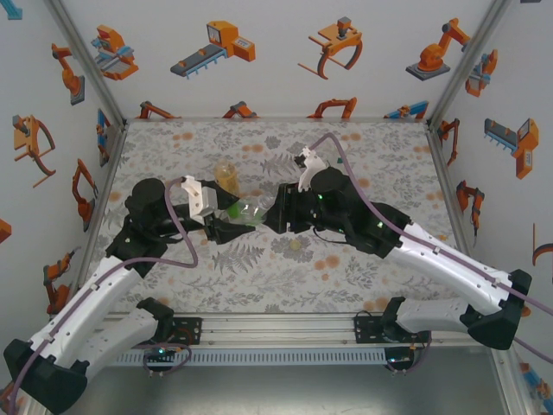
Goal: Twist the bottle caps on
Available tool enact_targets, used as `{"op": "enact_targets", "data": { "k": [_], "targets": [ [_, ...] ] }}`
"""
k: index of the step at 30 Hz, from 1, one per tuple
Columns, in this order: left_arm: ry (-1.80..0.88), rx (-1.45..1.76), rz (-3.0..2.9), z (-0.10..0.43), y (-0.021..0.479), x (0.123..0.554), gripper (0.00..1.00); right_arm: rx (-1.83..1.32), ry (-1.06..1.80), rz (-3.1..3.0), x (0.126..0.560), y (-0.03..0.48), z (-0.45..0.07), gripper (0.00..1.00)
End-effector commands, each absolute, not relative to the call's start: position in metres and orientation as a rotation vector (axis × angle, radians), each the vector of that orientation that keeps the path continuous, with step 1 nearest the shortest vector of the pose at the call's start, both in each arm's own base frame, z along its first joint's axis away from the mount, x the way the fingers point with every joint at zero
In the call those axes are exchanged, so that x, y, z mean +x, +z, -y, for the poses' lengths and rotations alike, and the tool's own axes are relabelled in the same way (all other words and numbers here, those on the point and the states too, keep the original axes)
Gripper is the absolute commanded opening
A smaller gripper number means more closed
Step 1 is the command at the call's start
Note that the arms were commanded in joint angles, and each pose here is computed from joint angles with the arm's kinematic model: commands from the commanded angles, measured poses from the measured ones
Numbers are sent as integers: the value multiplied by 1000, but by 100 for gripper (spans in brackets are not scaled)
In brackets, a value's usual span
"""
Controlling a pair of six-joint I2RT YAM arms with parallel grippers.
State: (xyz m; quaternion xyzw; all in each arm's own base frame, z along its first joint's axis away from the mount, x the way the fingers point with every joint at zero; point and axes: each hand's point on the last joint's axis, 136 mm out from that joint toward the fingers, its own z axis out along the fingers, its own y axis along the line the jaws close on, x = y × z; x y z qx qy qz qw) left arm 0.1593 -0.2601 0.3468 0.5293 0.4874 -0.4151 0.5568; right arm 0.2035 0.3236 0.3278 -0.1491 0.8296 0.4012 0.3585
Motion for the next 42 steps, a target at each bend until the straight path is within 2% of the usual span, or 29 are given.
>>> {"op": "enact_targets", "data": {
  "k": [1, 18, 22, 28, 32, 42],
  "targets": [
    [-1022, 1308, -1137, 264, 345, 150, 29, -424, 1159, -1996, 197, 376, -335, 51],
    [-1025, 1316, -1154, 266, 342, 152, 32, -453, 1173, -1944, 194, 390, -334, 50],
    [-1015, 1319, -1159, 265, 341, 153, 27, -429, 1104, -1982, 199, 379, -326, 50],
    [-963, 1289, -1177, 262, 341, 159, 23, -317, 854, -2088, 211, 336, -286, 50],
    [-916, 1256, -1196, 259, 342, 166, 15, -268, 706, -2171, 215, 299, -263, 50],
    [-870, 1226, -1201, 254, 343, 169, 2, -229, 479, -2424, 219, 183, -248, 50]
  ]
}}
